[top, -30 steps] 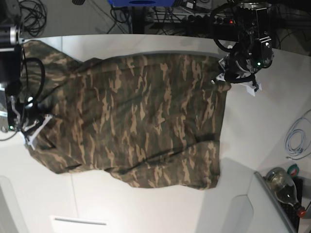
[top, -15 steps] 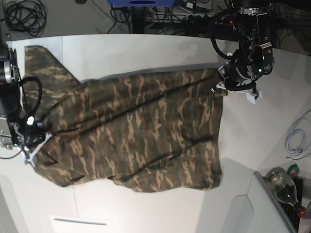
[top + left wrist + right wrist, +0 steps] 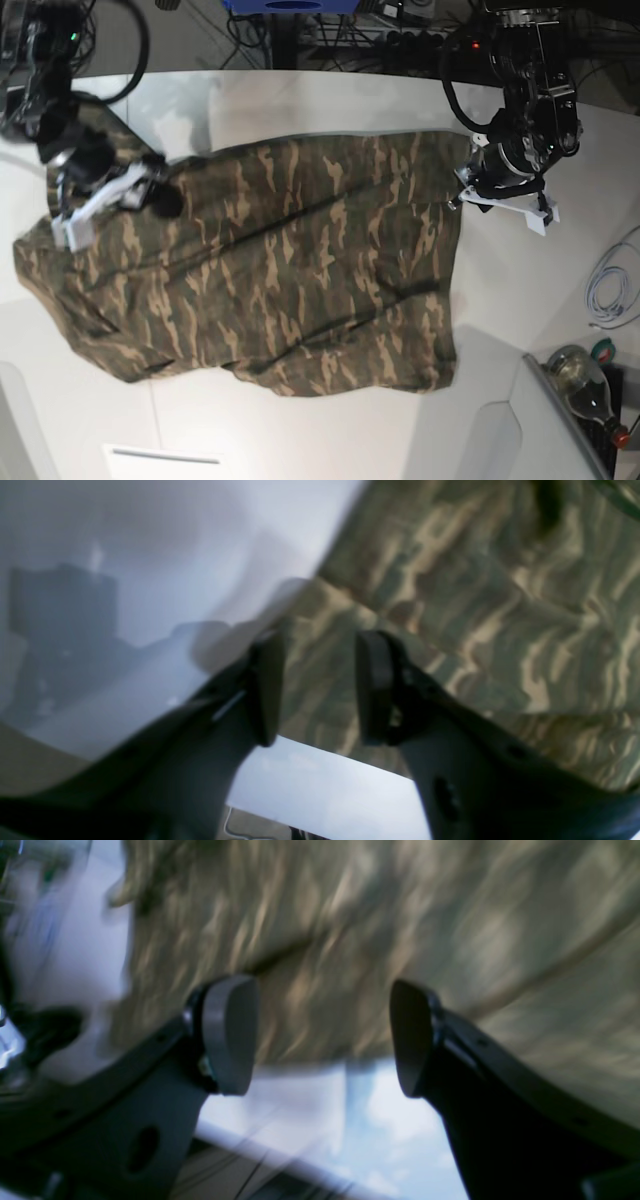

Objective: Layout the t-shirt on the table in an organized manner, then fold the t-shirt properly
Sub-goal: 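Release the shirt with both grippers and raise them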

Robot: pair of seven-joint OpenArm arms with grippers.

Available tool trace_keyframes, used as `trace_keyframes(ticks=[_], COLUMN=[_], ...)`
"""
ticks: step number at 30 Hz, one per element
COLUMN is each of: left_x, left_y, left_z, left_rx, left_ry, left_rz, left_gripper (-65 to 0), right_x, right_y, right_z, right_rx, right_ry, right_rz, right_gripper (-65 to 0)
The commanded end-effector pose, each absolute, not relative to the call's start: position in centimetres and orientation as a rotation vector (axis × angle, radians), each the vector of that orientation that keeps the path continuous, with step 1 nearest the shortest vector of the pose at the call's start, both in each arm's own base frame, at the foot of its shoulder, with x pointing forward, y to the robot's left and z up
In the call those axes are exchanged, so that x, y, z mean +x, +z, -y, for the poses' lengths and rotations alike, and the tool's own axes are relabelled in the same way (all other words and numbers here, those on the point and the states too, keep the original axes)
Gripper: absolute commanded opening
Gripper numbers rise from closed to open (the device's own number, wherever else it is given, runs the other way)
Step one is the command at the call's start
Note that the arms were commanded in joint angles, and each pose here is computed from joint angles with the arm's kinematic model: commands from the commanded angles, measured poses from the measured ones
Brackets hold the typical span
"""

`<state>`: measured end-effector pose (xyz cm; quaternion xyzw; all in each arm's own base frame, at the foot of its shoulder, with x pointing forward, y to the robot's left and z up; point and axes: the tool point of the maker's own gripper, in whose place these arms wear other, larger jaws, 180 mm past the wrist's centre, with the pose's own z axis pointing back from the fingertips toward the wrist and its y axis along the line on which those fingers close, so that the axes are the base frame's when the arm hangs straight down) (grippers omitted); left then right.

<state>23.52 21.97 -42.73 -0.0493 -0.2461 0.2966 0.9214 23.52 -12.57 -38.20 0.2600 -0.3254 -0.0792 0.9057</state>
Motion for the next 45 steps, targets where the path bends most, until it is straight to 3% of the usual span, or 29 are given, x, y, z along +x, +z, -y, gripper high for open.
trace_keyframes(ticks=[1,8,14,20,33,45], left_x=[24.1,22.1,19.6,16.0,14.6,14.7], left_y=[-41.6,-39.1,-40.8,-45.0,-46.2,-46.1], left_z=[-23.5,-30.9,-28.5,-26.0,-27.5,-27.5], left_rx=[-0.084,0.014,-0.05,-0.141,-0.117,-0.117], left_ry=[0.63,0.517,0.297,0.261,0.291,0.289], left_rz=[0.555,0.75,0.783,0.746,0.76,0.763], left_gripper=[-38.3,-36.7,-36.7,-36.7,-36.7,-36.9], right_x=[23.7,20.0,18.1,17.1,19.9,21.6], right_y=[-37.7,-41.6,-42.5,-42.8,-47.0,-48.0], right_z=[12.0,6.9,4.6,3.3,9.5,12.8], right_rx=[0.566,0.677,0.723,0.784,0.739,0.678], right_ry=[-0.149,-0.116,-0.128,-0.066,-0.411,-0.513], right_rz=[0.703,0.533,0.475,0.479,0.515,0.612], right_gripper=[-27.3,-27.3,-27.3,-27.3,-27.3,-27.5])
